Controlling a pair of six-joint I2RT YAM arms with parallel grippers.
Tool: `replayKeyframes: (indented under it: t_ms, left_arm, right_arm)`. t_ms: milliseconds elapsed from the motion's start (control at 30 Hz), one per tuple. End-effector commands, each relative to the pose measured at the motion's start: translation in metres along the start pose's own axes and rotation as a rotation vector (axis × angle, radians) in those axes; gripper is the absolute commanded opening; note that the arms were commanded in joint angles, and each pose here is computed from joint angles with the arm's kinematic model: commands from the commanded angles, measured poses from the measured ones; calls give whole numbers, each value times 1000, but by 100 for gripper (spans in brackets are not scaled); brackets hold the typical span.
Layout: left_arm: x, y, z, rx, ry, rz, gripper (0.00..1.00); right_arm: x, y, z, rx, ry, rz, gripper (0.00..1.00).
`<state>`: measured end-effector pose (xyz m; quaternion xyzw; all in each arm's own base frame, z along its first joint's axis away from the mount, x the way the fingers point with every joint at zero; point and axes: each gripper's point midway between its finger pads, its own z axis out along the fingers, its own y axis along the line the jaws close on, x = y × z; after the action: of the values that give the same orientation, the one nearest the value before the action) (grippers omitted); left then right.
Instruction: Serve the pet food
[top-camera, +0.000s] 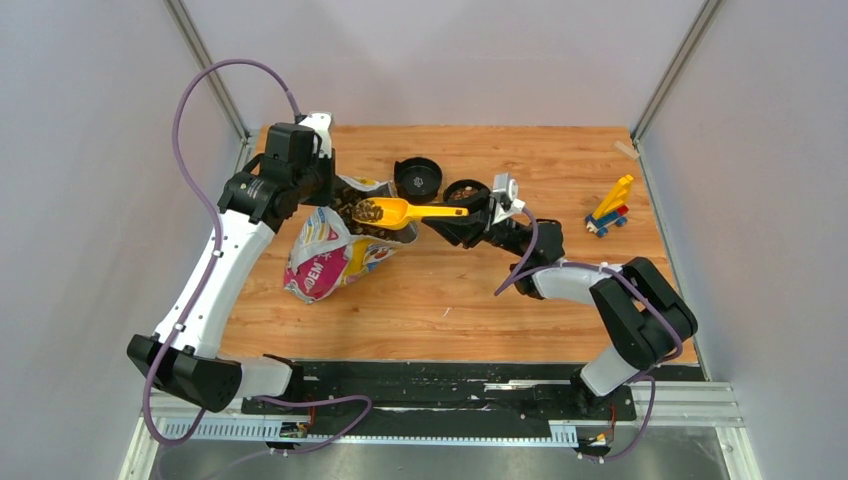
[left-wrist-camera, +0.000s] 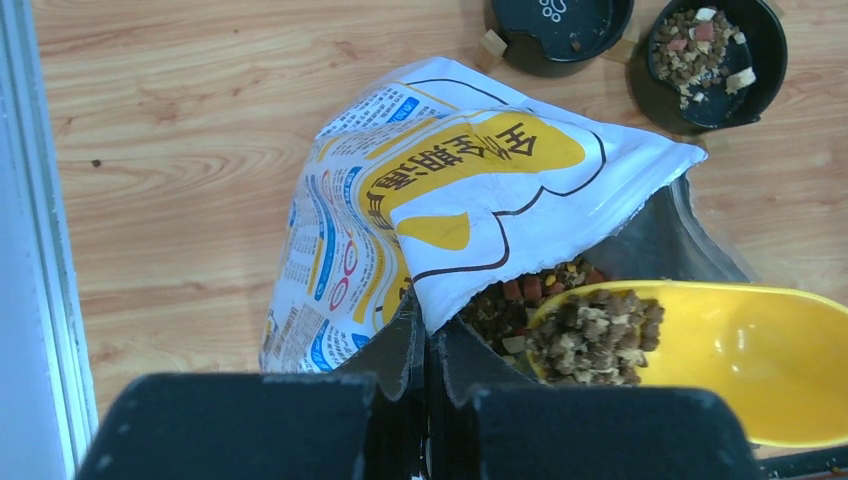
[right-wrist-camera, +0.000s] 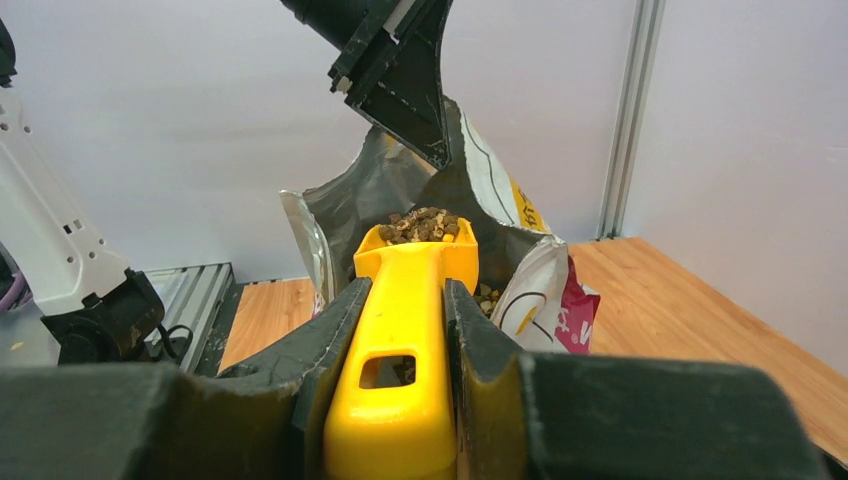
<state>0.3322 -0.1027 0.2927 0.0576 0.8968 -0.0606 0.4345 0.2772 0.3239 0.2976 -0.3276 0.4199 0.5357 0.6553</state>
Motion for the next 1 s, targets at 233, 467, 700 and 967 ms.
replayKeyframes:
  t_ms: [233, 467, 700, 967]
  left_arm:
    - [-59, 17, -36, -80, -236, -70, 0]
    - [-53, 25, -27, -110, -183, -89, 0]
    - [-47, 39, -25, -148, -169, -107, 0]
    - [-41, 47, -25, -155, -163, -123, 0]
  right_arm:
    - [-71, 12, -1, -21, -175, -105, 0]
    - [-88, 13, -5, -16, -192, -132, 0]
    - [-102, -9, -17, 57, -207, -165, 0]
    - [-99, -50, -34, 169, -181, -192, 0]
